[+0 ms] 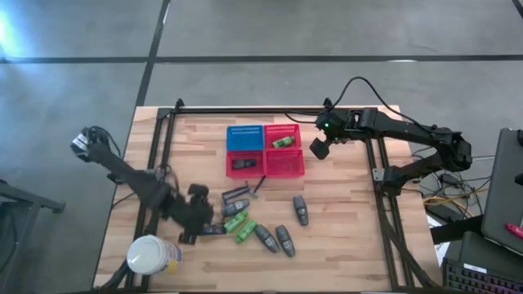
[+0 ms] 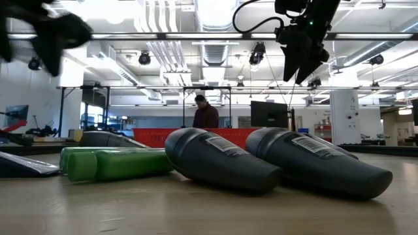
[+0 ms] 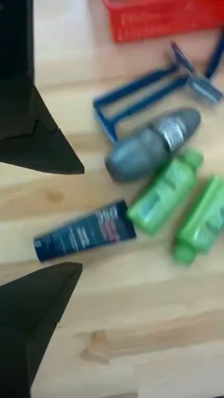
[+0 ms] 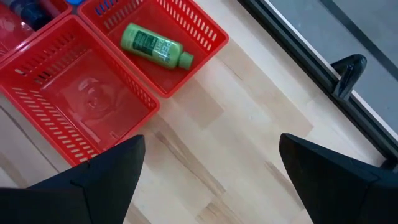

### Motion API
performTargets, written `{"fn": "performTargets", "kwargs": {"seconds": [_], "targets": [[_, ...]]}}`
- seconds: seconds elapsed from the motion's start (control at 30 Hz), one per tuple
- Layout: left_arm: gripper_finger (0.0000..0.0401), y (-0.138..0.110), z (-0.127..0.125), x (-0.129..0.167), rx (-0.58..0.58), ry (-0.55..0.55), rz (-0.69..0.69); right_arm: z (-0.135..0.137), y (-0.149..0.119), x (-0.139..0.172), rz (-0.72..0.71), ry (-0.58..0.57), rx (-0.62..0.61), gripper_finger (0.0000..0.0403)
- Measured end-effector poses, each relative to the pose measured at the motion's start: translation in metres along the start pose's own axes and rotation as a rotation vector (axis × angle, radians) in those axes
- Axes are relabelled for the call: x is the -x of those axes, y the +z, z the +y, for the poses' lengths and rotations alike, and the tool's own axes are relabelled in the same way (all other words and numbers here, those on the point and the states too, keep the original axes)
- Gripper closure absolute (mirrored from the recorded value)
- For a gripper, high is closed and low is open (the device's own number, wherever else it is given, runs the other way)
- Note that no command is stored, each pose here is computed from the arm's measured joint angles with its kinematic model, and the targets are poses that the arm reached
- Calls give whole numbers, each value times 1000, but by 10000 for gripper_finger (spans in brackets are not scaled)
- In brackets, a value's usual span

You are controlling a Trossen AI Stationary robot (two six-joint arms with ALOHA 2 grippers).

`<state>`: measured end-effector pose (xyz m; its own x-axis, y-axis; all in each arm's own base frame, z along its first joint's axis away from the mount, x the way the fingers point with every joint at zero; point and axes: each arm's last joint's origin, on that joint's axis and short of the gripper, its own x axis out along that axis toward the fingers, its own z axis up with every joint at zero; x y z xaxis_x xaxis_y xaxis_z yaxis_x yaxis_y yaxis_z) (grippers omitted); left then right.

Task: Pick & Place Travel size toiletries
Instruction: Put the shave cream into the bottom left red bin

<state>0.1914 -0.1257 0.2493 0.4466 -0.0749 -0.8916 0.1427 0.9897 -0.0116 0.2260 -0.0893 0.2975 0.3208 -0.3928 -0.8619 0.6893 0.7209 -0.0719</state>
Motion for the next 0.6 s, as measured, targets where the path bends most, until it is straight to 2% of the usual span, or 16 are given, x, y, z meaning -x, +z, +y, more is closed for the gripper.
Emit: {"fn": "performTargets", "kwargs": {"seconds": [0.07,0.17,0.4,0.6], "targets": [[153,-9,-15,-10,15,28,34,0,0,0,-1,0,2,35],[153,-16,-26,-23,105,52,83,0,0,0,-1,0,5,35],[153,-20,-34,-47,231,48,196,0,0,0,-1,1,6,35],[153,-21,-38,-61,264,36,233,0,0,0,-1,3,2,35]]}}
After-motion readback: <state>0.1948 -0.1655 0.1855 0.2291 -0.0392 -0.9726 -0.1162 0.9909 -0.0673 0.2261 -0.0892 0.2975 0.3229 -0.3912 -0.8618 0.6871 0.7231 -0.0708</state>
